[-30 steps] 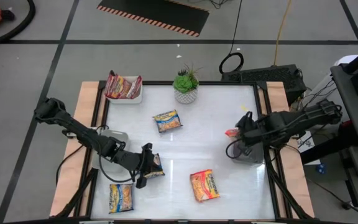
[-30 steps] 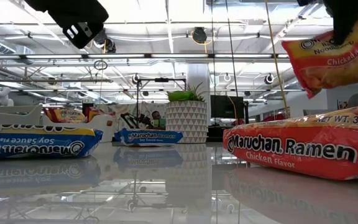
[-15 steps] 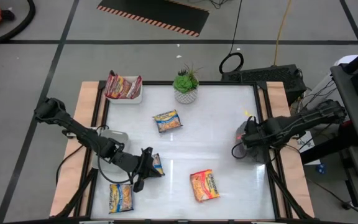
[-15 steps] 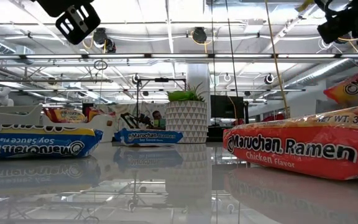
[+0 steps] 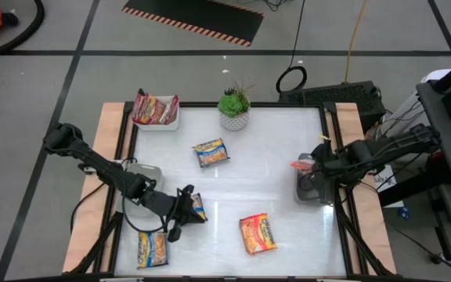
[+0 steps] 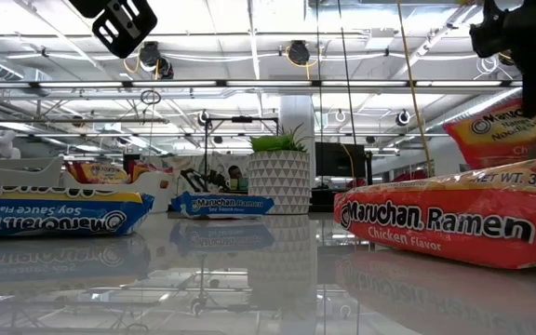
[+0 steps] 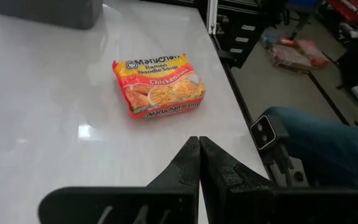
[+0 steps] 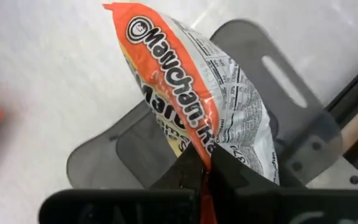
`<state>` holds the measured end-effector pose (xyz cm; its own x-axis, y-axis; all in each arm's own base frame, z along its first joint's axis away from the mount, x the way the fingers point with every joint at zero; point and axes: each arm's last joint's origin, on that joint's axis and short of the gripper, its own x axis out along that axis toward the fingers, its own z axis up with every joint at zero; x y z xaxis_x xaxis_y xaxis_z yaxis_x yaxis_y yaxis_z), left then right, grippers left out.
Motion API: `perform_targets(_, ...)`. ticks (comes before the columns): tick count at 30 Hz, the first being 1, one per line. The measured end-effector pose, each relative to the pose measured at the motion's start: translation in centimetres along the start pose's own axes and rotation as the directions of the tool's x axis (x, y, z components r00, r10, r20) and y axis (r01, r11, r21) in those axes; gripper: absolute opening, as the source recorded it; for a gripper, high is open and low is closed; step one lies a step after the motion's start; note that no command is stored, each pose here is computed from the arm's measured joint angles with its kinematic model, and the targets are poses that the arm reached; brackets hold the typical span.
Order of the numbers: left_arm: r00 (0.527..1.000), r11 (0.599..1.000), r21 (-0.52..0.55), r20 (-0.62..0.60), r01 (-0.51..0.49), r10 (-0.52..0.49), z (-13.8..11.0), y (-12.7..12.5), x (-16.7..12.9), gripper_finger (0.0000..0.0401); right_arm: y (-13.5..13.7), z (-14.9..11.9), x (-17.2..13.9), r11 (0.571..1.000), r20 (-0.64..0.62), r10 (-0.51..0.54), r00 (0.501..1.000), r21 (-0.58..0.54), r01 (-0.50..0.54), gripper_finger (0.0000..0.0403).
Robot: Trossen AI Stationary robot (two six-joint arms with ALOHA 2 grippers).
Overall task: Sort Maruchan noodles
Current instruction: Put the top orange noodle pack into the black bin
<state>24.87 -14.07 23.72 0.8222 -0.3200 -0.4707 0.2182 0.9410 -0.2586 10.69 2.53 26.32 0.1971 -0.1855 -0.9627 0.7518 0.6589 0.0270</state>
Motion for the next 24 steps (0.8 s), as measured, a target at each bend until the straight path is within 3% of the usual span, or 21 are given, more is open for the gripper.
perform_targets(5,1.0,1.0,0.029,0.0,0.0,0.0,0.0,0.0,0.0,0.0003,-0.5,0.0,-0.1,0.998,0.06,-0.06,0.996,0.001,0.06,0.0)
perform_targets(16,1.0,1.0,0.03,0.001,-0.005,0.005,0.0,0.1,0.0,0.0003,-1.0,-1.0,2.9,0.988,0.03,-0.152,0.988,-0.026,0.152,0.0004)
perform_targets(24,1.0,0.999,0.046,0.0,-0.006,0.006,0.0,0.1,0.0,0.0003,-0.7,-0.6,3.3,0.98,0.135,-0.184,0.974,-0.046,0.192,0.0067)
